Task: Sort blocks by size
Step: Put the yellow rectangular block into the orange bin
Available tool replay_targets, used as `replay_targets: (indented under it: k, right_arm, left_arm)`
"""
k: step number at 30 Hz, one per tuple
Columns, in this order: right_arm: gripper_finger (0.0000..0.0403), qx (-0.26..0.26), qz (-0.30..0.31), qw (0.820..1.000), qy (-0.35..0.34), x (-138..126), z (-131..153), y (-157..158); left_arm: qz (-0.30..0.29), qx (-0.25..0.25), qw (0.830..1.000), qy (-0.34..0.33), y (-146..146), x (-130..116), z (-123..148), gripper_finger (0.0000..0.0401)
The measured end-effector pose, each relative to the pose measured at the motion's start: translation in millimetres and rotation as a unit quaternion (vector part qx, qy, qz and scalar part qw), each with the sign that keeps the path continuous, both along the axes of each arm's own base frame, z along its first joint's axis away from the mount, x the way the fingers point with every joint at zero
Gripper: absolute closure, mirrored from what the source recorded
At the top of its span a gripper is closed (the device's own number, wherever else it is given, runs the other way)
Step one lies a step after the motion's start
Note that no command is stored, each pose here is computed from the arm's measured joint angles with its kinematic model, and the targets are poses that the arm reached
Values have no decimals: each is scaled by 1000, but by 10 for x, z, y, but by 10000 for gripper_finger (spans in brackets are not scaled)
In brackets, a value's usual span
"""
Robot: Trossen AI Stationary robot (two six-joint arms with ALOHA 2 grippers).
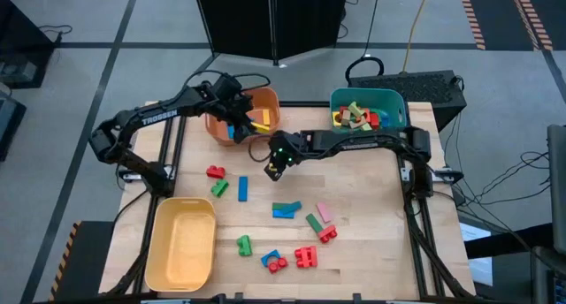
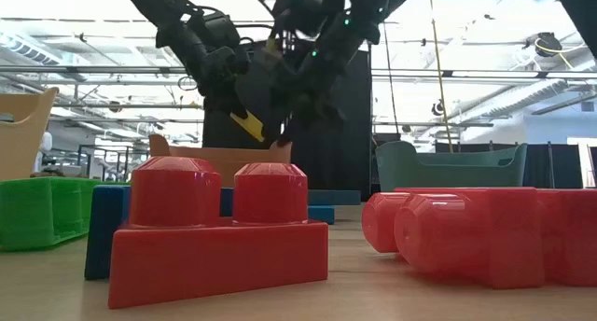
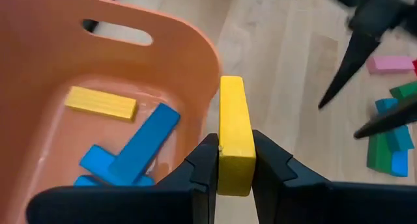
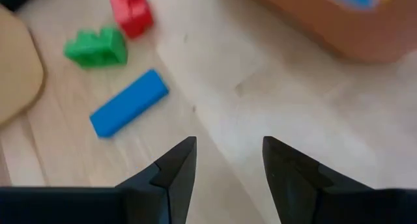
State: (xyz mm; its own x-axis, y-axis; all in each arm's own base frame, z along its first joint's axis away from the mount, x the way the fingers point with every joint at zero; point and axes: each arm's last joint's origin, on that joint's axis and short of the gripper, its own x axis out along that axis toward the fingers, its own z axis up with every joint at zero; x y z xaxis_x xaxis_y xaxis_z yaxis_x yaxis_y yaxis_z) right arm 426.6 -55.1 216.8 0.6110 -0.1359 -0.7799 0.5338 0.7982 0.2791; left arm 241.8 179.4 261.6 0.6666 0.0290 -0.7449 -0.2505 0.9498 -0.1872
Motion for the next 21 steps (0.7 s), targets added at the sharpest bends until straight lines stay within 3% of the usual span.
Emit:
replay_targets:
  k: [8, 17, 21]
  right_arm:
    - [241, 7, 9, 1000, 13, 91, -231, 32]
    - [241, -42, 49, 995, -70, 218, -111, 16]
    - [241, -65, 72, 992, -76, 231, -96, 14]
  left_arm:
    - [88, 75, 992, 53, 136, -126, 28, 345]
    - [190, 82, 975, 81, 211, -184, -32, 345]
    - [208, 93, 968, 110, 203, -224, -115, 345]
